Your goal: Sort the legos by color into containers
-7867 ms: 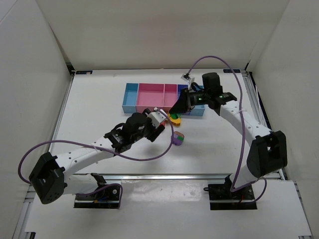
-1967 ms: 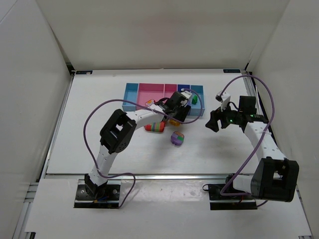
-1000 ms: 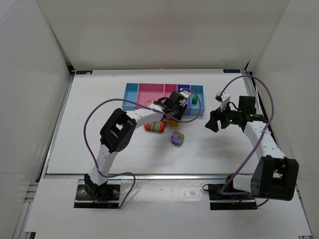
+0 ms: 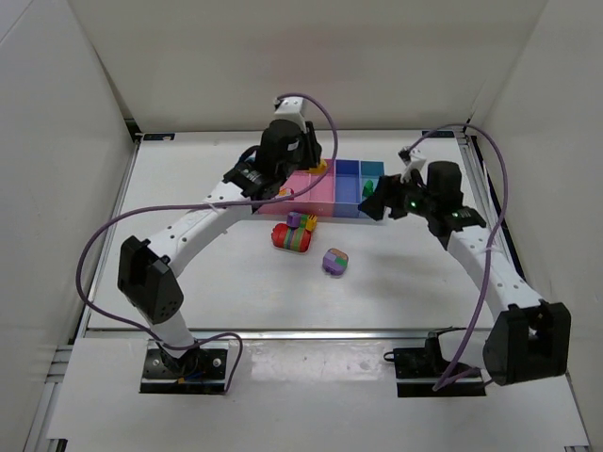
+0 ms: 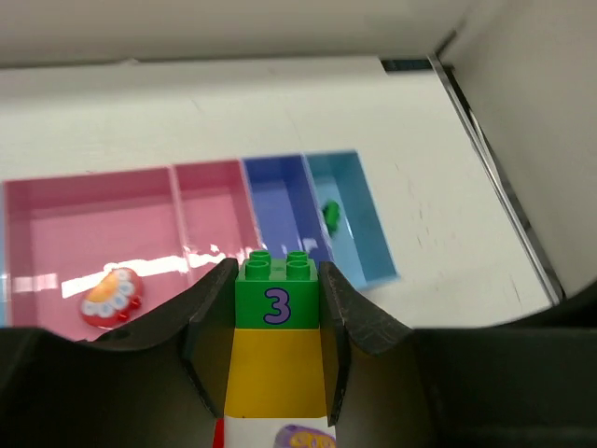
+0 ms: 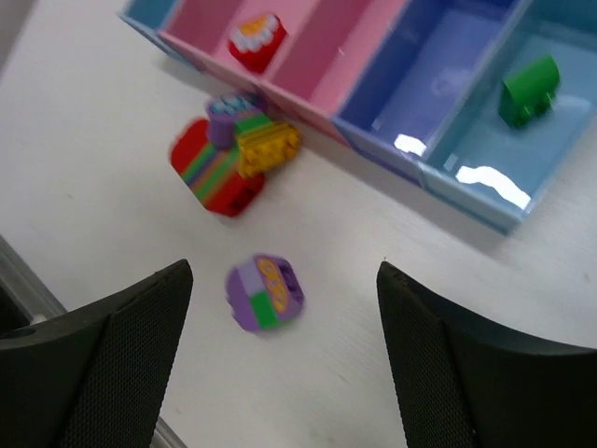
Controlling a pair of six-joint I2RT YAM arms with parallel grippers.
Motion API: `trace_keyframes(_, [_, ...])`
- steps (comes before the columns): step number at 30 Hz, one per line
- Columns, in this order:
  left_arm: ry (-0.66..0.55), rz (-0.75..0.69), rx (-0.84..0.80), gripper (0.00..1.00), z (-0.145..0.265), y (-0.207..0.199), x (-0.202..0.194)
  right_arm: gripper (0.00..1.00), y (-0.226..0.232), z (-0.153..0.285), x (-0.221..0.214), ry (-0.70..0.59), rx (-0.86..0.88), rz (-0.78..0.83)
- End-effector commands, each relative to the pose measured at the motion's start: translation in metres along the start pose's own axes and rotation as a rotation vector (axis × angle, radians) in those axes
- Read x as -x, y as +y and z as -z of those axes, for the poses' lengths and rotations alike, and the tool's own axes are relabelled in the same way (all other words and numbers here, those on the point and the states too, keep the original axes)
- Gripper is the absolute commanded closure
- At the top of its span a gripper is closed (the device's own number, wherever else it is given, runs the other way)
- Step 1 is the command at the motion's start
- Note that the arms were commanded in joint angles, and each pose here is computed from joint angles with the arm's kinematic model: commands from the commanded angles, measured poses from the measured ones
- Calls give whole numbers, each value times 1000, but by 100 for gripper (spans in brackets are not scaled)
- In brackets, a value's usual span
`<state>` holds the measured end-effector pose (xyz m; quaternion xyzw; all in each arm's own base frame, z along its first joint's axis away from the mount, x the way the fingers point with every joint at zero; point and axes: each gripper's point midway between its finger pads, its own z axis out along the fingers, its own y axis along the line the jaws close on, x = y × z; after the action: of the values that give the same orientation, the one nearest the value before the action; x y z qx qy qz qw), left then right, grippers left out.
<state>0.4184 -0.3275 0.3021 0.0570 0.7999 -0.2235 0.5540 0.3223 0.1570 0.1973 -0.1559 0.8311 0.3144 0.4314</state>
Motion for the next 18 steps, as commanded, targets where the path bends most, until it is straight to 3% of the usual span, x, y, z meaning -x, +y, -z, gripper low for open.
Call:
trace_keyframes(1, [-94, 58, 98, 90, 9, 23, 34, 17, 26, -22, 68, -163, 17, -113])
trace_keyframes(11, [-139, 156, 140, 90, 6, 51, 55, 17, 70, -72, 124, -224, 105, -315])
trace_keyframes(18, [-134, 213, 104, 90, 6, 54, 61, 16, 109, -84, 128, -196, 354, -322])
